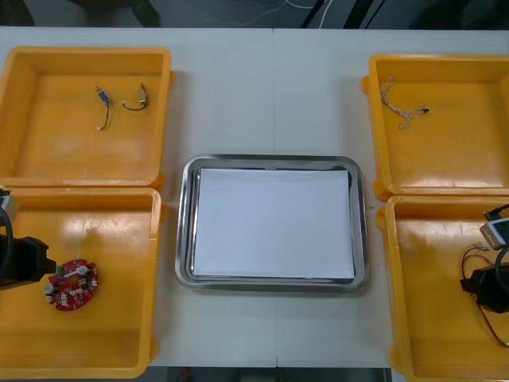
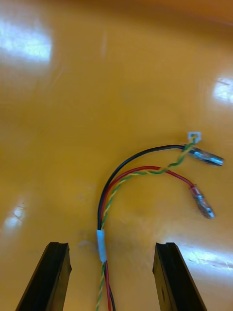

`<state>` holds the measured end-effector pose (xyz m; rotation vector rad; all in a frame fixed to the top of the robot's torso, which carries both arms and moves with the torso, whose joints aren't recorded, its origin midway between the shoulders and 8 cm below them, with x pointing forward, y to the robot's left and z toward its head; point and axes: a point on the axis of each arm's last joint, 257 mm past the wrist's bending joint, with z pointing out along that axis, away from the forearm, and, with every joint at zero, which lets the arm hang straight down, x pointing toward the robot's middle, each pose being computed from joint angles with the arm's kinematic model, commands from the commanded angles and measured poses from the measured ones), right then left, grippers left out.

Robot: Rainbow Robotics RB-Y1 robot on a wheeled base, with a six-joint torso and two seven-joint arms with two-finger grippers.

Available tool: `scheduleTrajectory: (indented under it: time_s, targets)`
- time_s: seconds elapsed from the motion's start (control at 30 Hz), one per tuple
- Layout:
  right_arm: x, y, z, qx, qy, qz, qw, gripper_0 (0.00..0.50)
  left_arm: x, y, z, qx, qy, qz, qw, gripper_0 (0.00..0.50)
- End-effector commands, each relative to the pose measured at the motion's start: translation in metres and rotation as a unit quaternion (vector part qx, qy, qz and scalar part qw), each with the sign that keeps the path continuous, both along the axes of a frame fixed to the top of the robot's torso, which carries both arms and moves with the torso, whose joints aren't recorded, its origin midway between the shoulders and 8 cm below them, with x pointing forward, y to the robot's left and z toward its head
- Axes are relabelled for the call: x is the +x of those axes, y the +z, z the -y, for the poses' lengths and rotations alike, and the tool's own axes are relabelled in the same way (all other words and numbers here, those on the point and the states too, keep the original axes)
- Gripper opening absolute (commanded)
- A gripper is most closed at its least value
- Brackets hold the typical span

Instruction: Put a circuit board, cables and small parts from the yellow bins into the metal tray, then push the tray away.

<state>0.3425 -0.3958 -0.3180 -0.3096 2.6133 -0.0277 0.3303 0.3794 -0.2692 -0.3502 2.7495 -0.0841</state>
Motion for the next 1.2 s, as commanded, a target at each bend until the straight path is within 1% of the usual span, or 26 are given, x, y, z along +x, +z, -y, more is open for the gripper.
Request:
scheduleTrajectory:
  time_s: [0.03,0.2,0.33,0.43,0.53,0.77,1.03,1.2]
  targets:
    - [0.002,-0.002,0.004,-0.025,0.021,0.001,0.999,0.500,0.017,0.025,0.000,0.011,-0.014,0.027,0.9995,0.500]
    - [0.002,-0.007,0.008,-0.033,0.019,0.004,0.999,0.500,0.018,0.023,-0.001,0.009,-0.011,0.026,0.9996,0.500]
    - [0.001,-0.016,0.011,-0.035,0.015,0.005,0.999,0.500,0.024,0.021,0.000,0.008,-0.010,0.023,0.9996,0.500]
    - [0.004,-0.021,0.011,-0.033,0.011,0.011,0.999,0.500,0.029,0.017,-0.004,0.016,-0.010,0.021,0.9996,0.500]
    - [0.004,-0.022,0.010,-0.032,0.009,0.011,0.999,0.500,0.032,0.014,-0.005,0.020,-0.009,0.023,0.9995,0.500]
    - [0.000,-0.027,0.006,-0.024,0.004,0.007,1.000,0.500,0.032,-0.001,-0.005,0.024,-0.014,0.018,0.9995,0.500]
    - [0.000,-0.030,0.002,-0.020,0.001,0.009,1.000,0.500,0.034,-0.018,-0.005,0.028,-0.016,0.020,0.9993,0.500]
    - [-0.002,-0.032,0.004,-0.025,-0.001,0.008,1.000,0.500,0.036,-0.026,-0.004,0.030,-0.020,0.027,0.9990,0.500]
